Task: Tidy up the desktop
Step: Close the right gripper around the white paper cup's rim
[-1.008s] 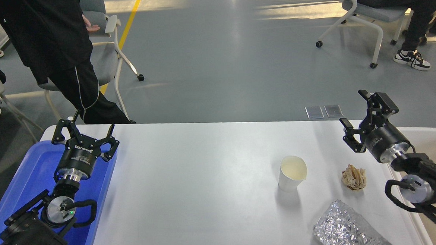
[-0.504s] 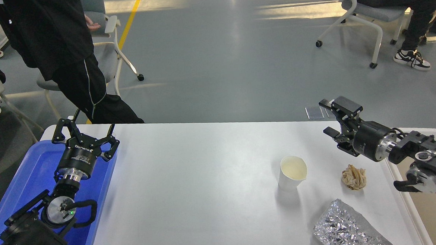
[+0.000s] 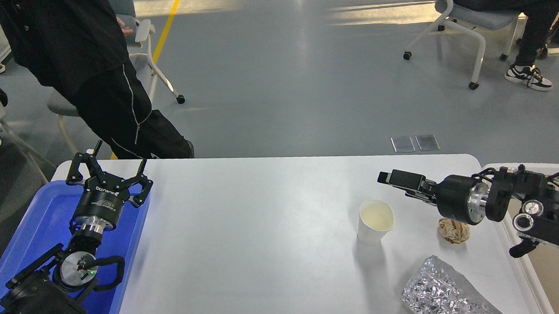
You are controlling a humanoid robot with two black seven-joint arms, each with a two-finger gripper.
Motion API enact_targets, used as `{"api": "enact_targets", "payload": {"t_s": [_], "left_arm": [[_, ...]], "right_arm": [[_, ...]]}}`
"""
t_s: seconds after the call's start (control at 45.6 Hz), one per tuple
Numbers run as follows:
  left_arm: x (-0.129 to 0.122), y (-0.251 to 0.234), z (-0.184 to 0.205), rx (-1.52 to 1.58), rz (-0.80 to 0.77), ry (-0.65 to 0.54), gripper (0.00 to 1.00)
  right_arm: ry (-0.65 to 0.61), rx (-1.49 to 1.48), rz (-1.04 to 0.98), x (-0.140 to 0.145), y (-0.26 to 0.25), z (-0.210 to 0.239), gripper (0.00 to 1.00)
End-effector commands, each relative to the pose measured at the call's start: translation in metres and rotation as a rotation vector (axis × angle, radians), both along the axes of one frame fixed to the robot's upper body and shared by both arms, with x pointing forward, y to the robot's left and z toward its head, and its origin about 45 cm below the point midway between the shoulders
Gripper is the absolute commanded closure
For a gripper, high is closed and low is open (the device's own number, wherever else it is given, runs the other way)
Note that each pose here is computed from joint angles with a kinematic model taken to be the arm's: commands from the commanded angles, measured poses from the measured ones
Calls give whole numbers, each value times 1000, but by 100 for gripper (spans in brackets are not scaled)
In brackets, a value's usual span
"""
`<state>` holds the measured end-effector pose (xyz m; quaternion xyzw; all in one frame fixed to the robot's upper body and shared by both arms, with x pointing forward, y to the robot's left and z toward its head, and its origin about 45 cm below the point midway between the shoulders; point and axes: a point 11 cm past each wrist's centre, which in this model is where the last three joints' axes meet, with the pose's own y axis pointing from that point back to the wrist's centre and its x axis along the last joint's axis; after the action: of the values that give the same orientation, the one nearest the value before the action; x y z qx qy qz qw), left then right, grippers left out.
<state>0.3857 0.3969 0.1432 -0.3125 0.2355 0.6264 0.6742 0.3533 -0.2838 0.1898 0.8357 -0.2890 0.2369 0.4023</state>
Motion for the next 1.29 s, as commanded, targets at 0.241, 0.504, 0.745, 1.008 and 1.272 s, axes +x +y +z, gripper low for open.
{"api": "enact_targets", "payload": {"t_s": [0.241,0.504,0.745,1.008,1.272], "left_arm": [[0,0,0,0,0,0,0],[0,0,0,0,0,0,0],[0,0,0,0,0,0,0],[0,0,0,0,0,0,0],[0,0,0,0,0,0,0]], "right_arm": [[15,-267,103,-2,-21,-44,0],[9,-271,87,9,-16,-51,0],[15,-260,106,10,-2,-58,0],[20,-255,106,11,7,-68,0],[17,-255,108,14,14,-73,1]]}}
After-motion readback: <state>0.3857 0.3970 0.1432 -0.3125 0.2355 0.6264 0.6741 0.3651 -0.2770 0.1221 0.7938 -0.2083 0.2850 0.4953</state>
